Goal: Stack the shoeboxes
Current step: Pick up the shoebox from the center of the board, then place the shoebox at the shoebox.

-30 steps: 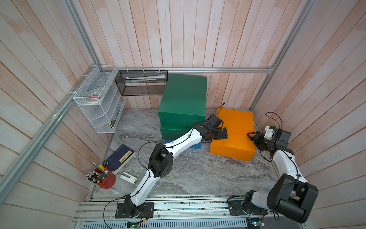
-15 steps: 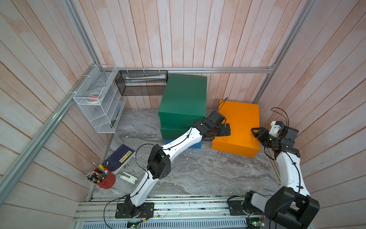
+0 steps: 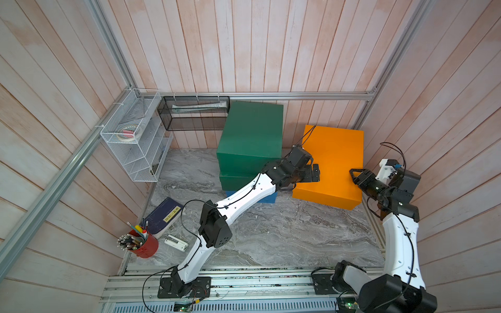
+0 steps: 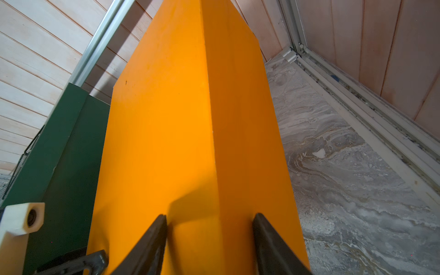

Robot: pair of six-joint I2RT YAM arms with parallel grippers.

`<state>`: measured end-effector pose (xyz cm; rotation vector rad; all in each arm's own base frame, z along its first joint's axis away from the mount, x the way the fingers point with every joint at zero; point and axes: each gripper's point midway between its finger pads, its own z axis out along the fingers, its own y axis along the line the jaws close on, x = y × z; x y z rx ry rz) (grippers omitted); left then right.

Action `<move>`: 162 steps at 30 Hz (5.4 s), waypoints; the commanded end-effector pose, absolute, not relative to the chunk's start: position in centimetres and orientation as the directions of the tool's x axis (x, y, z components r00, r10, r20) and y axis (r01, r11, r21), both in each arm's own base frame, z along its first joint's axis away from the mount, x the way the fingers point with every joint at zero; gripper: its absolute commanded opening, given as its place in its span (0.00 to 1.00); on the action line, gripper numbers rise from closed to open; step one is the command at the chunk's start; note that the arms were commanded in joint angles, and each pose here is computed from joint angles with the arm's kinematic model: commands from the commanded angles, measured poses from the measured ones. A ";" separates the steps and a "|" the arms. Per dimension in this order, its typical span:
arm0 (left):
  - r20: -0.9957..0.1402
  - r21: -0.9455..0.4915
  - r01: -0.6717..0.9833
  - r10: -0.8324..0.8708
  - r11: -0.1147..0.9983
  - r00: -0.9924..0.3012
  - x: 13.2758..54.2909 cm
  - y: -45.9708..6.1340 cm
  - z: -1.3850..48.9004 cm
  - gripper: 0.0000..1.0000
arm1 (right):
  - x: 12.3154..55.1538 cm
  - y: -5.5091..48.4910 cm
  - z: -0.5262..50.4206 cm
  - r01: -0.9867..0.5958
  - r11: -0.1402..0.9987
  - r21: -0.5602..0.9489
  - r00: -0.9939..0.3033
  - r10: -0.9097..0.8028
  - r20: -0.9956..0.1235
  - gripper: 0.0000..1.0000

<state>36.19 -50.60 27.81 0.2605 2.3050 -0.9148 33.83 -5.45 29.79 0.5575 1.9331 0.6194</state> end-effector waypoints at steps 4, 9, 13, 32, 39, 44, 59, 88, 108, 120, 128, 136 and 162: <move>-0.718 -0.588 0.590 -0.022 0.553 -0.695 30.7 -54.3 35.6 1.00 | 32.4 -0.8 34.9 -0.116 0.746 0.656 -0.427 0.559 -0.711 0.58; -0.749 -0.573 0.615 -0.042 0.542 -0.661 30.6 -53.9 37.7 1.00 | 31.8 -0.5 37.3 -0.147 0.760 0.633 -0.384 0.545 -0.745 0.58; -0.761 -0.575 0.628 -0.061 0.525 -0.646 30.3 -53.5 39.4 1.00 | 31.3 -0.2 38.9 -0.170 0.761 0.626 -0.366 0.541 -0.757 0.58; -0.874 -0.479 0.746 -0.176 0.463 -0.452 27.7 -50.7 49.9 1.00 | 30.4 2.8 48.5 -0.350 0.742 0.572 -0.248 0.515 -0.820 0.57; -0.915 -0.404 0.772 -0.226 0.491 -0.335 27.2 -49.0 53.4 1.00 | 30.6 5.5 51.4 -0.454 0.698 0.554 -0.231 0.508 -0.830 0.56; -0.933 -0.352 0.786 -0.253 0.508 -0.254 26.4 -47.8 55.7 1.00 | 30.3 8.5 53.3 -0.532 0.664 0.525 -0.216 0.493 -0.843 0.56; -0.952 -0.288 0.714 -0.270 0.638 -0.143 26.3 -42.4 58.7 1.00 | 32.6 19.1 53.7 -0.644 0.580 0.499 -0.313 0.396 -0.863 0.55; -0.894 -0.440 0.307 -0.379 0.844 -0.240 34.7 -24.0 49.5 1.00 | 36.1 28.5 52.8 -0.680 0.526 0.510 -0.393 0.326 -0.860 0.55; -0.890 -0.448 0.157 -0.422 0.880 -0.172 35.5 -15.8 49.7 1.00 | 37.1 24.0 58.6 -0.637 0.686 0.350 -0.205 0.287 -0.936 0.55; -0.870 -0.462 0.021 -0.449 0.887 -0.205 37.8 -11.1 45.5 1.00 | 42.4 8.6 51.8 -0.316 0.821 0.476 -0.177 0.442 -0.879 0.55; -0.788 -0.561 -0.045 -0.550 0.827 -0.277 40.3 -7.2 40.6 1.00 | 45.4 9.6 43.4 -0.290 0.779 0.555 -0.311 0.472 -0.825 0.54; -0.680 -0.642 -0.126 -0.638 0.756 -0.361 43.4 -4.4 34.1 1.00 | 47.4 6.9 36.8 -0.206 0.734 0.647 -0.376 0.551 -0.745 0.54; -0.372 -0.803 -0.200 -0.736 0.561 -0.566 53.7 -7.3 15.9 1.00 | 54.9 11.7 16.0 -0.108 0.559 0.822 -0.714 0.532 -0.455 0.50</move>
